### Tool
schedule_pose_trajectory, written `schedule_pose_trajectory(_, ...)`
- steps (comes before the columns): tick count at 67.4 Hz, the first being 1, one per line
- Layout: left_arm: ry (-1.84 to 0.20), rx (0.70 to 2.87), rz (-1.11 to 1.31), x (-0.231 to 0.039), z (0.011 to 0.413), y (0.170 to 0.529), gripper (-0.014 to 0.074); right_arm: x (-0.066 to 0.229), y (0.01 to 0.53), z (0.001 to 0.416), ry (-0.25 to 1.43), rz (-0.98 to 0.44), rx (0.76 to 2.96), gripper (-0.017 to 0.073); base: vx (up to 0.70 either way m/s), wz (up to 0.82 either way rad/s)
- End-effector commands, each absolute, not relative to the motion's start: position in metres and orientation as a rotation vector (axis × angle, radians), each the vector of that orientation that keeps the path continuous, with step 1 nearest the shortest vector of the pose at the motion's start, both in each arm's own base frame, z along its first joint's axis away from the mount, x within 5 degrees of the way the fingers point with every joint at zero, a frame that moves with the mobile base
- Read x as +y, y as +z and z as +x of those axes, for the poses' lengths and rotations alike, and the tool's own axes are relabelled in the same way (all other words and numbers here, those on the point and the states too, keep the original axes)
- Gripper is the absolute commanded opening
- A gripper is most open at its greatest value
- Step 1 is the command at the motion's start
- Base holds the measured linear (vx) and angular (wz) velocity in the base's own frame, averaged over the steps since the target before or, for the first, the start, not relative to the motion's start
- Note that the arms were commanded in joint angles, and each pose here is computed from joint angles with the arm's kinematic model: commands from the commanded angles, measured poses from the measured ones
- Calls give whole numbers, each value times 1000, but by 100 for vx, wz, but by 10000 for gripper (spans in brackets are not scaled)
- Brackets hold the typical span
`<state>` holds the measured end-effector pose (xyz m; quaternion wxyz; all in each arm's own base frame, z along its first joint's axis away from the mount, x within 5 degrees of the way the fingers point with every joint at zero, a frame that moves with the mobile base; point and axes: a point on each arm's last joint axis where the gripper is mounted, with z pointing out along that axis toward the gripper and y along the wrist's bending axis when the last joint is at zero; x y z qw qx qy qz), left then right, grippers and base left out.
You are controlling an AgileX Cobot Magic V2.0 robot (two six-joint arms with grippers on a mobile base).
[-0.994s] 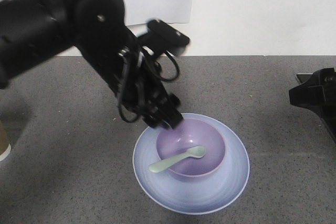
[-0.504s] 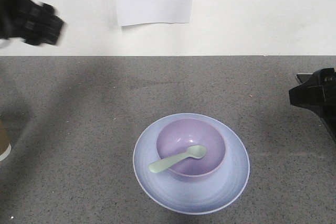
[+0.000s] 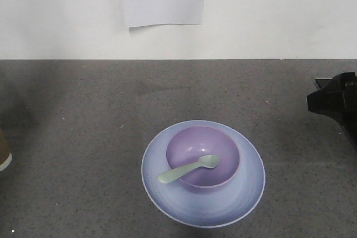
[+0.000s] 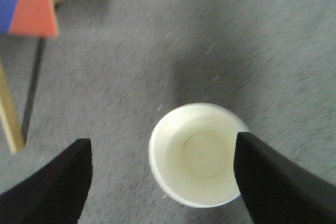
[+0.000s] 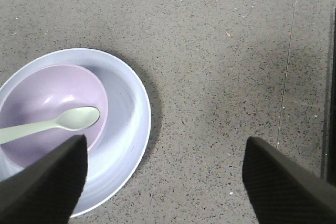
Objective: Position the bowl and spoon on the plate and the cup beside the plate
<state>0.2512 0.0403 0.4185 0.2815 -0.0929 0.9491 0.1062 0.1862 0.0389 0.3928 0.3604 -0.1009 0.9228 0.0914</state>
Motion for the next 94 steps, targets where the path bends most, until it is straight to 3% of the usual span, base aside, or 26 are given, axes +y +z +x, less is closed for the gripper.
schedule_pose_trajectory(1, 312, 2520, -330, 51, 243, 418, 544, 37, 405, 186, 233, -246, 2287, 591, 0, 0)
schedule_pose_trajectory(28, 249, 2600, -362, 56, 252, 372, 544, 37, 406, 187, 230, -246, 2280, 591, 0, 0)
schedule_pose_trajectory(31, 248, 2607, -362, 56, 256, 369, 544, 37, 406, 187, 230, -246, 2280, 591, 0, 0)
schedule_pose_trajectory(32, 225, 2650, -373, 58, 275, 350, 544, 37, 406, 187, 231, -246, 2281, 591, 0, 0)
schedule_pose_trajectory(57, 225, 2735, -389, 62, 294, 324, 514, 37, 405, 186, 232, -247, 2288, 591, 0, 0)
schedule_pose_trajectory(67, 222, 2736, -392, 61, 294, 324, 414, 37, 405, 186, 232, -247, 2288, 591, 0, 0)
schedule_pose_trajectory(86, 222, 2734, -391, 61, 294, 324, -11, 37, 405, 186, 232, -247, 2288, 591, 0, 0)
schedule_pose_trajectory(94, 193, 2725, -389, 59, 293, 327, -8, 37, 405, 186, 232, -247, 2288, 591, 0, 0)
